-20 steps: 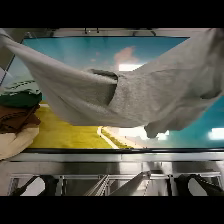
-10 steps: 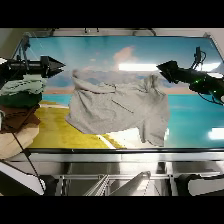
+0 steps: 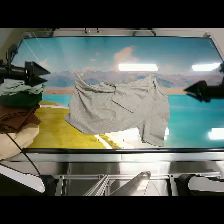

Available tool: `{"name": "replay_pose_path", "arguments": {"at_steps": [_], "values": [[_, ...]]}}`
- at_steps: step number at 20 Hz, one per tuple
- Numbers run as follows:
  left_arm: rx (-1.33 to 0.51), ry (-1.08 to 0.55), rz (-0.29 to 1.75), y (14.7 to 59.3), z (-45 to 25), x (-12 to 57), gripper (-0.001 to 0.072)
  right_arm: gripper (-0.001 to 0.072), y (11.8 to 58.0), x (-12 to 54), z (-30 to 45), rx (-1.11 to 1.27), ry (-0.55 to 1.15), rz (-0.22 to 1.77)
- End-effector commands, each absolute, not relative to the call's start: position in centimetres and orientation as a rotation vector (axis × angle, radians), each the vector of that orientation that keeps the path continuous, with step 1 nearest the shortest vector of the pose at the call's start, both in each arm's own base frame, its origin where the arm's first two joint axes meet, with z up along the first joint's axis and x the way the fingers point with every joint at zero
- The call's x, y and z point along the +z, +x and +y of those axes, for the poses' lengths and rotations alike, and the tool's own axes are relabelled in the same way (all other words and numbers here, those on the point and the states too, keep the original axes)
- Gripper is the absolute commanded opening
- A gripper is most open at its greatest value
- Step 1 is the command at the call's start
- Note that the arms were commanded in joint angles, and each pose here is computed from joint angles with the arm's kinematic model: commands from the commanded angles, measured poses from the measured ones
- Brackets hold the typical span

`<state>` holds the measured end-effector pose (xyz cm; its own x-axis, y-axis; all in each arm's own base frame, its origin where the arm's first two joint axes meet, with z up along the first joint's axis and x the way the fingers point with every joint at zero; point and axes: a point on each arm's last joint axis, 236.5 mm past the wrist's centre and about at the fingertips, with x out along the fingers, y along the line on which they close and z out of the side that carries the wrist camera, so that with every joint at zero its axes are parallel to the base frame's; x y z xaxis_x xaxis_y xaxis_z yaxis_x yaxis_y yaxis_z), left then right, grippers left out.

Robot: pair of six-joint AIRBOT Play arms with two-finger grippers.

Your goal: Fold the shirts.

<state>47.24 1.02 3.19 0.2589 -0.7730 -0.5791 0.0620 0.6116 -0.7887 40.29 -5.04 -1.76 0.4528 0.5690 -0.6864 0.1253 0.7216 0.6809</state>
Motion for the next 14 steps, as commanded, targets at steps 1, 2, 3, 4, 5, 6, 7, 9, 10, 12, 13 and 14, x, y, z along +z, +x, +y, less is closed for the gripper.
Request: {"name": "replay_pose_path", "arguments": {"at_steps": [1,2,3,4,5,6,7,9,10,12,13,14], "values": [[-0.595,-0.782,1.299,40.9,1.4,-0.6,0.0720,0.0363,33.0,-7.1,-5.1,0.227,0.829,1.265],[-0.588,-0.810,1.313,39.5,1.3,-1.4,0.0719,0.0363,32.3,-8.2,-4.6,0.220,0.837,1.279],[-0.584,-0.839,1.326,38.2,1.2,-2.1,0.0703,0.0363,31.7,-9.3,-4.0,0.214,0.837,1.290],[-0.579,-0.864,1.335,37.1,1.2,-2.5,0.0703,0.0363,31.5,-10.0,-3.5,0.213,0.838,1.298],[-0.570,-0.883,1.336,36.4,1.3,-2.7,0.0703,0.0363,31.4,-10.6,-3.0,0.213,0.837,1.310],[-0.557,-0.902,1.336,35.8,1.5,-3.0,0.0703,0.0363,31.5,-10.9,-2.4,0.224,0.841,1.319],[-0.554,-0.911,1.333,35.2,1.7,-3.2,0.0703,0.0362,31.9,-11.1,-1.5,0.249,0.850,1.319],[-0.542,-0.943,1.336,34.3,2.0,-3.6,0.0703,0.0362,32.9,-11.6,0.4,0.284,0.883,1.315],[-0.538,-0.961,1.342,33.9,2.0,-3.9,0.0703,0.0361,33.1,-12.0,1.4,0.295,0.889,1.324],[-0.519,-0.962,1.374,32.9,2.1,-4.9,0.0703,0.0355,33.4,-12.7,3.4,0.331,0.894,1.345],[-0.505,-0.950,1.388,32.7,2.2,-5.4,0.0702,0.0325,33.6,-13.0,4.4,0.349,0.896,1.350],[-0.498,-0.952,1.392,32.6,2.2,-5.7,0.0702,0.0282,34.0,-12.8,5.4,0.374,0.900,1.338]]}}
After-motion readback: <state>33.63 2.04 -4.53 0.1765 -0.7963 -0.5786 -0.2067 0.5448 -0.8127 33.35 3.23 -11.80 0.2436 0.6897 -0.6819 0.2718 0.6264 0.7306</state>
